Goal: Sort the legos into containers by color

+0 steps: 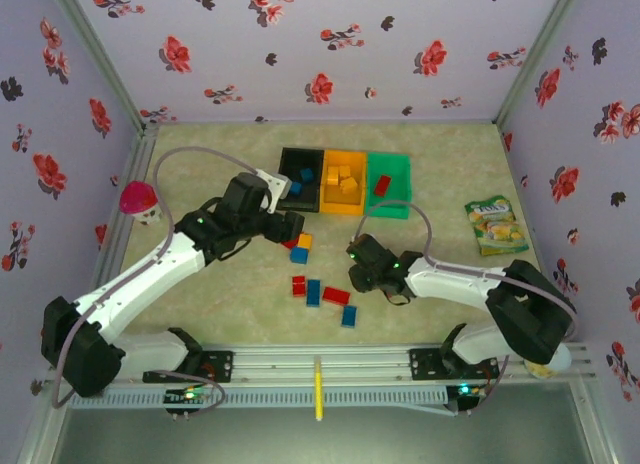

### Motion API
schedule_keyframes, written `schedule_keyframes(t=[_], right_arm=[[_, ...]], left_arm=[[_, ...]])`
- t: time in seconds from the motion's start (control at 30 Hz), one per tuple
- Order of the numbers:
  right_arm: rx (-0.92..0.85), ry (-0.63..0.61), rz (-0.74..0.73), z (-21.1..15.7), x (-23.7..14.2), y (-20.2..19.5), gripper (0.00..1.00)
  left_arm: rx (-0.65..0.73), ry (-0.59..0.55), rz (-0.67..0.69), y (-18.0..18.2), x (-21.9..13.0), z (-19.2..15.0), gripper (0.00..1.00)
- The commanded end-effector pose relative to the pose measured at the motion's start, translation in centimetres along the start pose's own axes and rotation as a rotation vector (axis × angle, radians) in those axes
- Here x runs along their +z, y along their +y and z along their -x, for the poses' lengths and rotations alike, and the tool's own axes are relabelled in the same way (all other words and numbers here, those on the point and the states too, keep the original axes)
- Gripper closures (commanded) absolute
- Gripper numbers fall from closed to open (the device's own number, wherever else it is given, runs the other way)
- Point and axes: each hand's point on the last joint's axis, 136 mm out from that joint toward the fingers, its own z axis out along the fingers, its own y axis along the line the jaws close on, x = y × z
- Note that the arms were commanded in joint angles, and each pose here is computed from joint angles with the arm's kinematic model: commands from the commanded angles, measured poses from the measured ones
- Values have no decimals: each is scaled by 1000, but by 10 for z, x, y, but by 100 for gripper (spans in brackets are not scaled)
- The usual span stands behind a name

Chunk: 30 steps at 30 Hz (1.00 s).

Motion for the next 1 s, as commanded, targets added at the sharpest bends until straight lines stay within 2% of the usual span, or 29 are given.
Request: schedule_keyframes(t=[0.0, 0.17, 0.4, 0.63, 0.73, 0.97], right_arm=[[-16, -68, -28, 24, -15, 0, 74], [-56, -179, -9, 69, -44, 11, 74], [-101, -345, 47, 167, -74, 35, 75], [-96, -428, 123, 255, -49, 45, 76], [-102, -461, 156, 286, -32, 55, 76], [-78, -472, 154, 323, 21, 64, 76]], left_arm=[[-1, 0, -11, 0, -8, -3, 24], [-21, 3, -14, 1, -13, -11, 24], [-66, 19, -52, -2, -21, -28, 23], [-86, 19, -55, 1, -18, -43, 23], [-109, 55, -39, 4, -11, -55, 24], [-182, 49, -43, 3, -7, -54, 24]])
